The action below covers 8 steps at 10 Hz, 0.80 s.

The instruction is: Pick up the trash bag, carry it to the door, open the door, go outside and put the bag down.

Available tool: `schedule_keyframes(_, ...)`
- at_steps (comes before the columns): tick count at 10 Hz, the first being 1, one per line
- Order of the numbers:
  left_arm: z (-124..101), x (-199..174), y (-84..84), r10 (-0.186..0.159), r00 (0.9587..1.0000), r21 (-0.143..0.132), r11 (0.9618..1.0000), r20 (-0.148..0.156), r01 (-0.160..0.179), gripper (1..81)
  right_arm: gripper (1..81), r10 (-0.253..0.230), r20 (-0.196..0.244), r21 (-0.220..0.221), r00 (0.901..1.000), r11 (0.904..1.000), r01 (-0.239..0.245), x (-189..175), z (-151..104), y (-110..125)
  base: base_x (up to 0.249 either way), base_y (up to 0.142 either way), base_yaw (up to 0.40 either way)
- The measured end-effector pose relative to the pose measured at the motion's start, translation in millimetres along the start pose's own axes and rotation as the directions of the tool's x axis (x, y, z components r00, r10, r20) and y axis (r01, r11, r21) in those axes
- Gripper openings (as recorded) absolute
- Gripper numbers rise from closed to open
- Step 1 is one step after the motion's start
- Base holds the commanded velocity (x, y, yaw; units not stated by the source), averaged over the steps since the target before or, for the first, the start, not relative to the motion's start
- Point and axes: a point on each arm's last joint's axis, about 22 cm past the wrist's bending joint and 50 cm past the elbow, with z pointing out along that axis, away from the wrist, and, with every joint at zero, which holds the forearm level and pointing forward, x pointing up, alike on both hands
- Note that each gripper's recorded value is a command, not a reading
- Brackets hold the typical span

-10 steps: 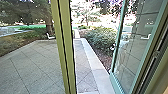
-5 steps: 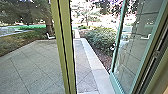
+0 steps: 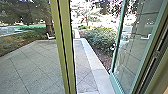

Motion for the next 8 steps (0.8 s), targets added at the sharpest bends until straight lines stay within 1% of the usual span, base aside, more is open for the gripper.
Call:
schedule_keyframes(1,0.0,-0.2,0.0,0.0,1.0,0.0,1.0,0.0,0.0,1.0,81.1,0.0,-0.001,0.0,1.0,1.0,0.0,0.1,0.0,-0.1,0.0,-0.112,0.0)
schedule_keyframes(2,-0.9,-2.4,-3.1,0.0,1.0,0.004,1.0,0.001,0.0,1.0,81.1,0.021,0.002,0.007,0.9998,0.9998,-0.021,-4.4,1.2,-4.7,0.0,-0.127,0.0)
schedule_keyframes(3,-2.5,0.6,-11.8,0.0,1.0,0.02,0.9998,-0.004,0.0,1.0,81.1,0.017,0.0,0.004,0.9999,0.9998,-0.017,-2.9,0.6,-2.3,0.0,-0.127,0.0)
schedule_keyframes(4,1.3,6.0,3.6,0.002,0.9999,-0.001,1.0,-0.011,-0.002,1.0,81.1,0.001,-0.008,-0.014,1.0,0.9999,-0.001,4.8,-2.5,10.8,0.0,-0.127,0.0)
schedule_keyframes(5,3.6,7.8,14.7,0.003,0.9999,-0.017,0.9998,-0.013,-0.003,1.0,81.1,0.002,-0.003,-0.008,1.0,1.0,-0.003,0.6,-0.9,5.1,0.0,-0.129,0.0)
schedule_keyframes(6,0.8,3.1,2.4,0.001,1.0,0.0,1.0,-0.008,-0.001,1.0,81.1,0.047,0.003,0.01,0.9989,0.9989,-0.047,-5.2,2.3,-8.7,0.0,-0.129,0.0)
schedule_keyframes(7,-0.6,0.0,-3.7,0.0,1.0,0.008,1.0,-0.003,0.0,1.0,81.1,0.006,0.002,-0.009,1.0,0.9999,-0.006,-3.3,-1.1,6.3,0.0,-0.129,0.0)
schedule_keyframes(8,0.3,2.0,-0.5,0.001,1.0,0.004,1.0,-0.007,-0.001,1.0,81.1,0.004,-0.002,-0.011,1.0,0.9999,-0.004,-0.3,-1.6,8.1,0.0,-0.136,0.0)
